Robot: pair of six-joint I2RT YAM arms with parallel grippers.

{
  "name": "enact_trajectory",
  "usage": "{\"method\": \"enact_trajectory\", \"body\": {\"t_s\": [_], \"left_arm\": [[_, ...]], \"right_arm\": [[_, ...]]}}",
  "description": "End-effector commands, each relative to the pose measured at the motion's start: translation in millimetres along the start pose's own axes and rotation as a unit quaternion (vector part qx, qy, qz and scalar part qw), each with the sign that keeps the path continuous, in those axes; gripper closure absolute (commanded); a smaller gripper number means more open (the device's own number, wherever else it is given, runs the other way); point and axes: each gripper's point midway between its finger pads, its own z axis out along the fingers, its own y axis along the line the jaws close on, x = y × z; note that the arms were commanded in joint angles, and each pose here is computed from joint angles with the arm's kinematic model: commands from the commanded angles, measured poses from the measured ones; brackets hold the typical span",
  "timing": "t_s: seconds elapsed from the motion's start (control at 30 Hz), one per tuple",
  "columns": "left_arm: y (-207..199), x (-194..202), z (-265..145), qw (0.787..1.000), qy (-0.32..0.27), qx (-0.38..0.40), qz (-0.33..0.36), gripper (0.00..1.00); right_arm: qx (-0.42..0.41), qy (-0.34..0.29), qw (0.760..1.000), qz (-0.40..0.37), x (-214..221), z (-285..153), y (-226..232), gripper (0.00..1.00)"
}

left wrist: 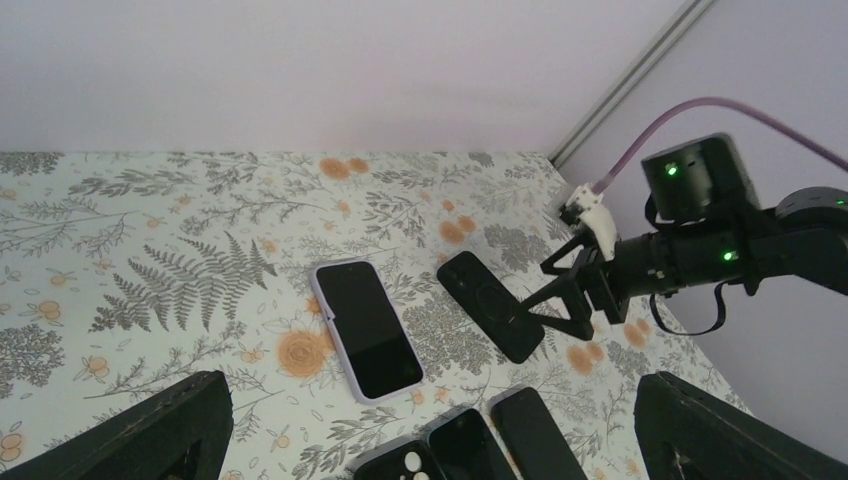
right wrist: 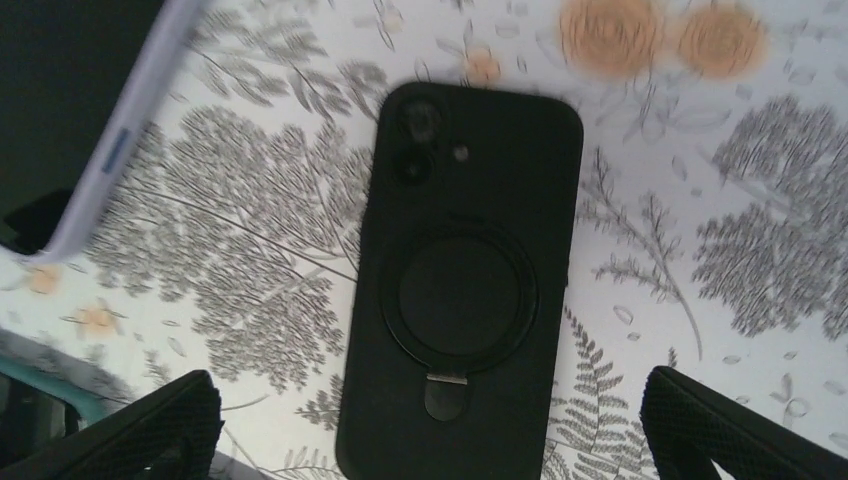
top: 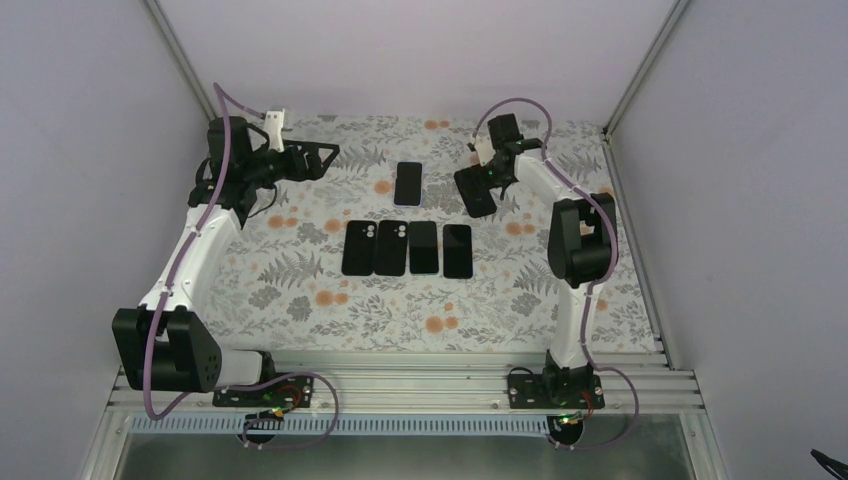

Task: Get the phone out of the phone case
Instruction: Pick up the phone at the center of the board.

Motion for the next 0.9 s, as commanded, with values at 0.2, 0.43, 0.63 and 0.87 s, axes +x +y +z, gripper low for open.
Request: {"method": "enact_trajectory", "body": {"t_s": [0.2,0.43,0.63,0.87], "left_arm": [[-3,-5,-5,1.000,-0.014,0.001,0.005,0.00],[-1,-3,-3,1.000,-0.012,0.000,0.001,0.00],[1,-2,-3,1.000,-0.011,-0.003,0.000,0.00],[3,-1,-3,1.000,-0.013,-0.010,-0.001,0.00]], "right_arm": [[0.046,0.037,0.998,0.030,29,46,-17,0.01],[0.046,0.052,0.997,0.030,41,65,-18,0.01],[0.049,0.082,0.995,0.028,61,88,-20,0.00],[0.048,0.133,0.990,0.017,97,110,-19,0.09]]}}
